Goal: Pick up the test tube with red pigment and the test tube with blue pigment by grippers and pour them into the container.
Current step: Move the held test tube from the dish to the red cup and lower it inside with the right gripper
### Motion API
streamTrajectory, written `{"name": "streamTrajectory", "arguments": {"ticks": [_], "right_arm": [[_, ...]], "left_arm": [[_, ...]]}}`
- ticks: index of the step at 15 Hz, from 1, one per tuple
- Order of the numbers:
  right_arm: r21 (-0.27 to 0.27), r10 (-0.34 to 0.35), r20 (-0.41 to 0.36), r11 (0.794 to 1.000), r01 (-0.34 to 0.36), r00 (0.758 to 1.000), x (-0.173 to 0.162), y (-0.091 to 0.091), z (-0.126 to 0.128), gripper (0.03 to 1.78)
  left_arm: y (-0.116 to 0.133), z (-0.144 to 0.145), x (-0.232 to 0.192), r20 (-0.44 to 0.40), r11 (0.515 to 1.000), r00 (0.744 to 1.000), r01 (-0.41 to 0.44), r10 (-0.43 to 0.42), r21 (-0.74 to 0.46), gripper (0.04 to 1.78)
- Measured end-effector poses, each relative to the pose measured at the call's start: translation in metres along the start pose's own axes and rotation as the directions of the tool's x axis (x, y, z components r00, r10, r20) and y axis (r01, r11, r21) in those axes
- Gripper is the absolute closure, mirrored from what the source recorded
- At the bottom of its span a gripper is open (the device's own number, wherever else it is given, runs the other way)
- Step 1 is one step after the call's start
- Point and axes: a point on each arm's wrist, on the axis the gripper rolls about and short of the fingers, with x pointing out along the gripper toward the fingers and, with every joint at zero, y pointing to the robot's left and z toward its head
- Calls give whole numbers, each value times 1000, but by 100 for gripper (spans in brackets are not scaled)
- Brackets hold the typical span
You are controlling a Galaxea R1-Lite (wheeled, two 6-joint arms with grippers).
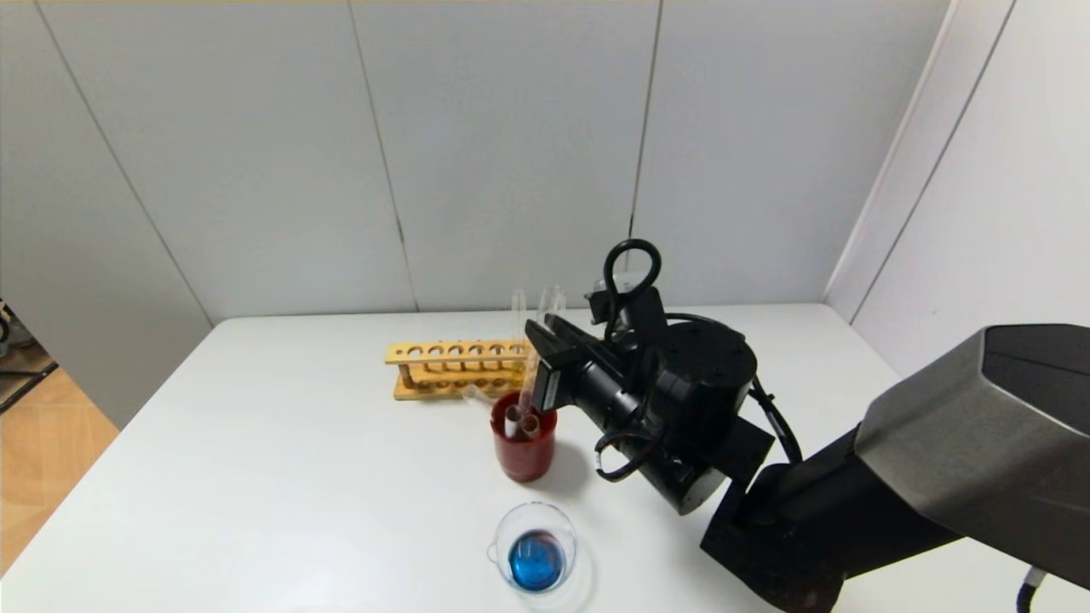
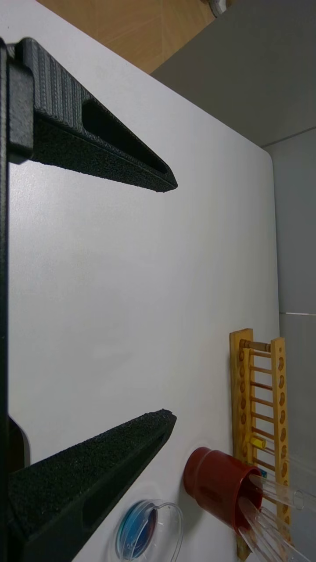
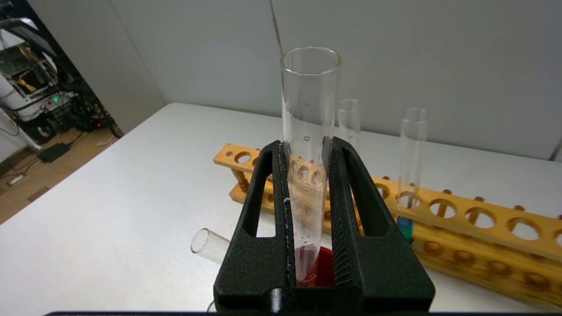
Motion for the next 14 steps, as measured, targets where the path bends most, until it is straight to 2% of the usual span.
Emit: {"name": "streamTrajectory", "arguments": {"ticks": [7, 12, 14], "right_arm": [[-9, 7, -42, 1000, -8, 999, 11, 4, -25, 149], [-11, -27, -45, 1000, 26, 999, 16, -12, -28, 149], [-11, -20, -36, 1000, 20, 999, 17, -16, -23, 149]], "left_arm": [[0, 0, 0, 0, 1000, 1000, 0, 0, 0, 7], [0, 0, 0, 0, 1000, 1000, 0, 0, 0, 7], [0, 0, 0, 1, 1000, 1000, 0, 0, 0, 7]]}}
